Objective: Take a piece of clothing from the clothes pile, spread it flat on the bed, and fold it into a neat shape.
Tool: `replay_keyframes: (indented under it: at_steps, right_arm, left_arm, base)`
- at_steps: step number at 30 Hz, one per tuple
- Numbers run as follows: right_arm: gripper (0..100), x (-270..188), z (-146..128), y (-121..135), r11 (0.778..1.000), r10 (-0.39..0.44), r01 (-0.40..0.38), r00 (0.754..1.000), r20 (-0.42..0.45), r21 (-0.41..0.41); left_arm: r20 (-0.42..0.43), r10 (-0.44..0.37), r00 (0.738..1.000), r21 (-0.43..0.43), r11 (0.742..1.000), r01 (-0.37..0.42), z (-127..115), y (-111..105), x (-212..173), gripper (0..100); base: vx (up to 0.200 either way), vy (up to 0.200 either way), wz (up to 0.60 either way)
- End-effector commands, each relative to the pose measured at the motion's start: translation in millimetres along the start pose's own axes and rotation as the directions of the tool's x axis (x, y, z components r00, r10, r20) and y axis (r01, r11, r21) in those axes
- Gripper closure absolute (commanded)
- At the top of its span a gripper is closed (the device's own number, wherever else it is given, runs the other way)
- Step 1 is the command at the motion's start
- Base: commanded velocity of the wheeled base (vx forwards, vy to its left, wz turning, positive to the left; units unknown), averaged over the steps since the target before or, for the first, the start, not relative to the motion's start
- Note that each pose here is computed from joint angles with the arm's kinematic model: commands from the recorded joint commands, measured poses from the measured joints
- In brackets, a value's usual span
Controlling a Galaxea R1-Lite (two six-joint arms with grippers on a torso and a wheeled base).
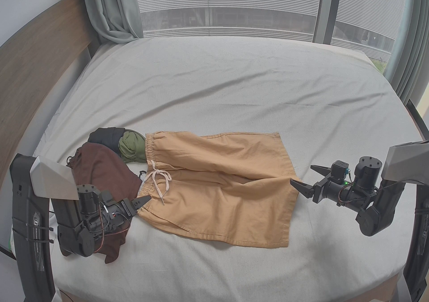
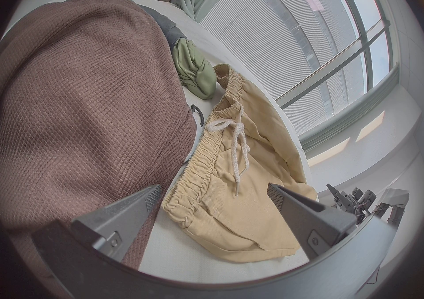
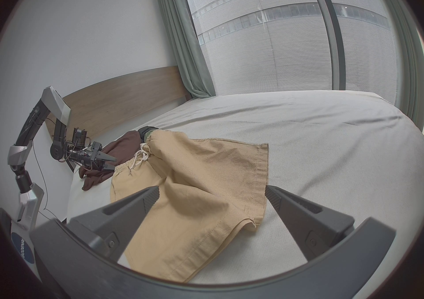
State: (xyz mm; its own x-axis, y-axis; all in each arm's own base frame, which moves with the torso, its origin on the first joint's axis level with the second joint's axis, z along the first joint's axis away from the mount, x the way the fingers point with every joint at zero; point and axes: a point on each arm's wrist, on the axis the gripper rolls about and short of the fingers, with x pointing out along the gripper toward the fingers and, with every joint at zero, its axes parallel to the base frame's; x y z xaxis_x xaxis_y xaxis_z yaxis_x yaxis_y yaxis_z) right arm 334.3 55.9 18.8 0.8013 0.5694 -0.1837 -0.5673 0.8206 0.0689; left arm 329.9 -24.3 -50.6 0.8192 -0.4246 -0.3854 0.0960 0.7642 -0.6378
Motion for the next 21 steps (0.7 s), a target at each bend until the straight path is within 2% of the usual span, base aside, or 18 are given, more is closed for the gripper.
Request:
replay_keyframes:
  at_steps: [1, 2, 3, 7, 13, 16, 19, 21]
  right_arm:
    - [0, 0, -1, 0, 1.000, 0.002, -0.002, 1.000, -0.002, 0.001]
    - [0, 1, -1, 0, 1.000, 0.002, -0.002, 1.000, -0.003, 0.001]
    - [0, 0, -2, 0, 1.000, 0.002, -0.002, 1.000, -0.005, 0.002]
    - [0, -1, -3, 2, 1.000, 0.005, -0.005, 1.000, -0.014, 0.007]
    - [0, -13, -18, 13, 0.998, 0.024, -0.019, 0.995, -0.093, 0.052]
    - [0, -18, -27, 23, 0.990, 0.045, -0.025, 0.989, -0.141, 0.139]
    - [0, -22, -33, 34, 0.967, 0.077, -0.030, 0.981, -0.178, 0.251]
    - [0, -22, -37, 36, 0.960, 0.089, -0.032, 0.977, -0.195, 0.277]
  left_arm:
    - [-0.002, 0.003, 1.000, -0.002, 1.000, -0.003, -1, 1, 1, 0]
    - [0.000, 0.003, 1.000, -0.002, 1.000, -0.003, 0, 2, 1, 0]
    - [0.004, 0.003, 1.000, -0.001, 1.000, -0.003, 0, 1, 2, 100]
    - [0.007, 0.004, 1.000, -0.002, 1.000, -0.004, 1, 2, 2, 100]
    - [0.008, 0.005, 1.000, -0.002, 1.000, -0.005, 1, 3, 1, 100]
    - [0.008, 0.003, 1.000, -0.001, 1.000, -0.003, 1, 2, 2, 100]
    - [0.010, 0.002, 1.000, 0.000, 1.000, -0.002, 2, 1, 1, 100]
    - [0.009, 0.001, 1.000, 0.001, 1.000, -0.001, 2, 1, 2, 100]
  base:
    - [0.000, 0.000, 0.00]
    - [0.000, 0.000, 0.00]
    - [0.000, 0.000, 0.00]
    - [0.000, 0.000, 0.00]
    - [0.000, 0.000, 0.00]
    - [0.000, 0.000, 0.00]
    - [0.000, 0.000, 0.00]
    - [0.000, 0.000, 0.00]
